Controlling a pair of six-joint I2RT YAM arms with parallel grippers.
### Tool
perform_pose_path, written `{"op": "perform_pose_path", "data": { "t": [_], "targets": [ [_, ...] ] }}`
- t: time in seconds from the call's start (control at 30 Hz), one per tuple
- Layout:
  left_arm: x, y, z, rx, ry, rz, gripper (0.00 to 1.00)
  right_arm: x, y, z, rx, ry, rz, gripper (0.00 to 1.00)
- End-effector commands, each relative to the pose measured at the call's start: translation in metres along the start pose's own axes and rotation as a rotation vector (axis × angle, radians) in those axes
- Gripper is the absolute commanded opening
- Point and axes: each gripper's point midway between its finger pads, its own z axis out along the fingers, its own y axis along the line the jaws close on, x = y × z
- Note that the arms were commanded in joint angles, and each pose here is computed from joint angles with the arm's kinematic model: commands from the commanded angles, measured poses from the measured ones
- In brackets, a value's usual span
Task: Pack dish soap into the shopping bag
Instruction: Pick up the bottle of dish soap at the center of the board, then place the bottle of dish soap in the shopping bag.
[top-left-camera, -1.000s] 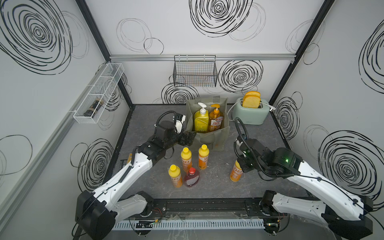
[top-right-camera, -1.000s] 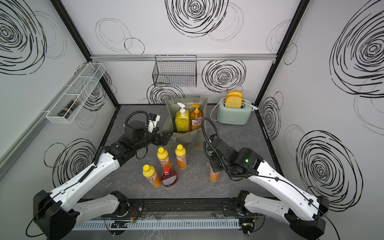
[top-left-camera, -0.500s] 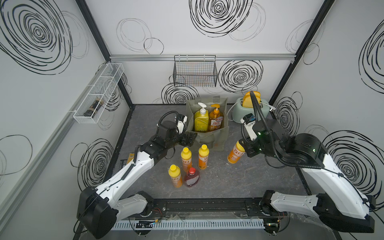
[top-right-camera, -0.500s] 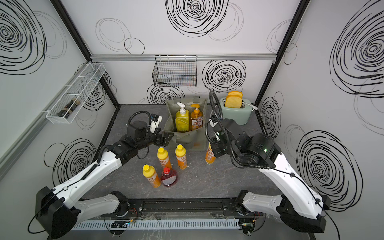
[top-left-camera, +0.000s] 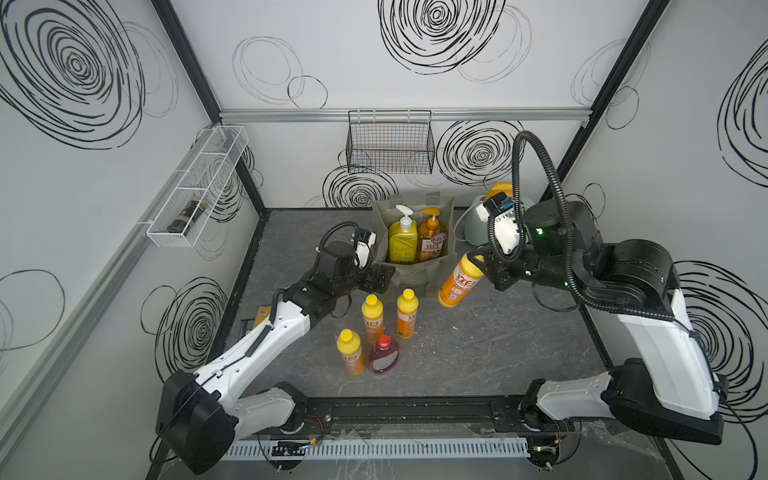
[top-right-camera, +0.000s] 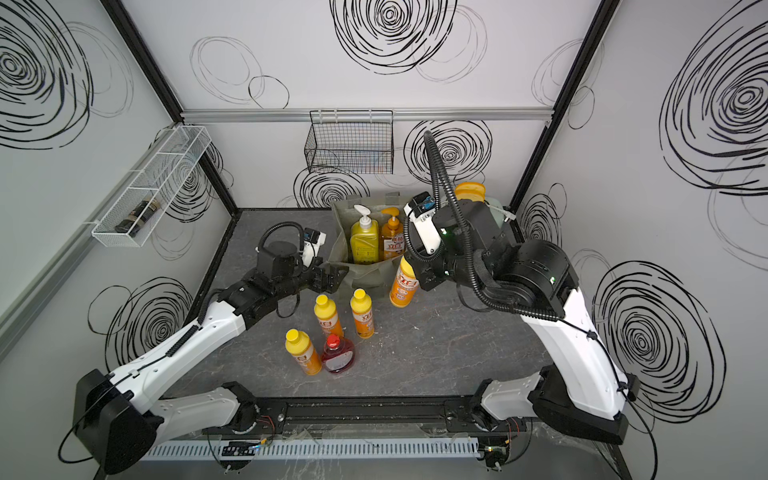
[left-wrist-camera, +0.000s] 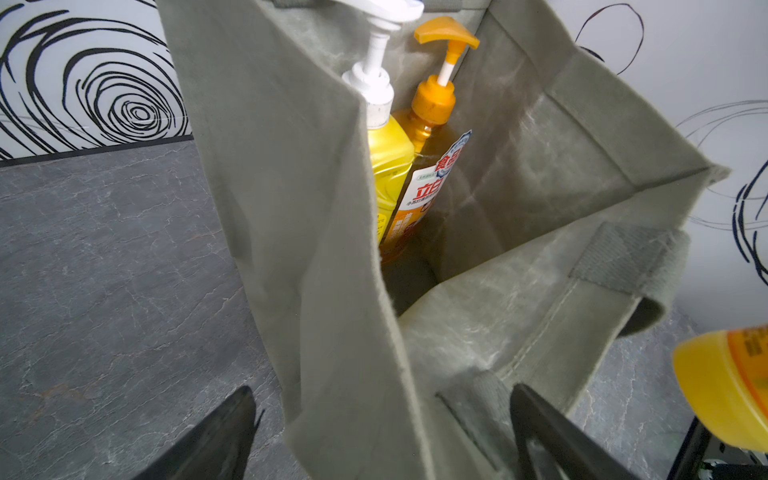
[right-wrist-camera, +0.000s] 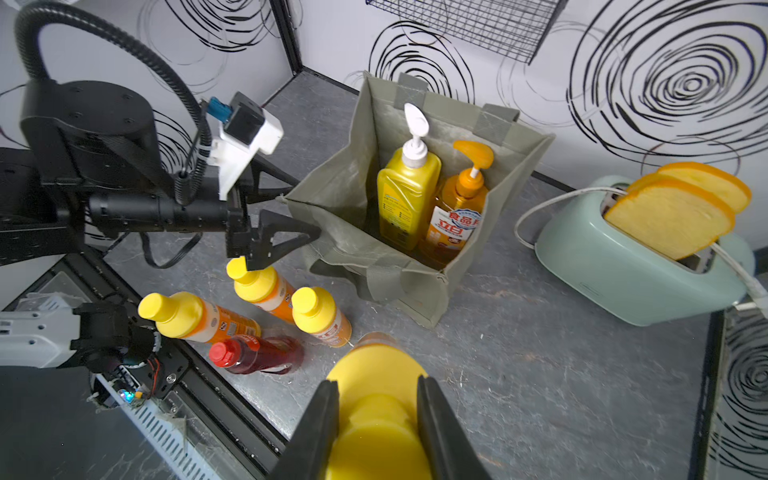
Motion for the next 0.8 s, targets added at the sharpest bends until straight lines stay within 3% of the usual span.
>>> {"op": "perform_pose_path", "data": {
  "t": [0.0, 0.43, 0.77],
  "targets": [
    [0.003, 0.001, 0.005, -0.009, 0.012, 0.01, 0.97, -0.052, 0.015, -0.017, -0.077, -0.211, -0.009, 0.07],
    [0.007, 0.001, 0.008, -0.011, 0.029, 0.015, 0.96, -0.118, 0.03, -0.024, -0.146, -0.418, -0.056, 0.05],
    [-0.001, 0.002, 0.001, -0.02, -0.007, 0.025, 0.96, -0.135, 0.01, 0.042, -0.101, -0.428, -0.061, 0.05]
  ]
}}
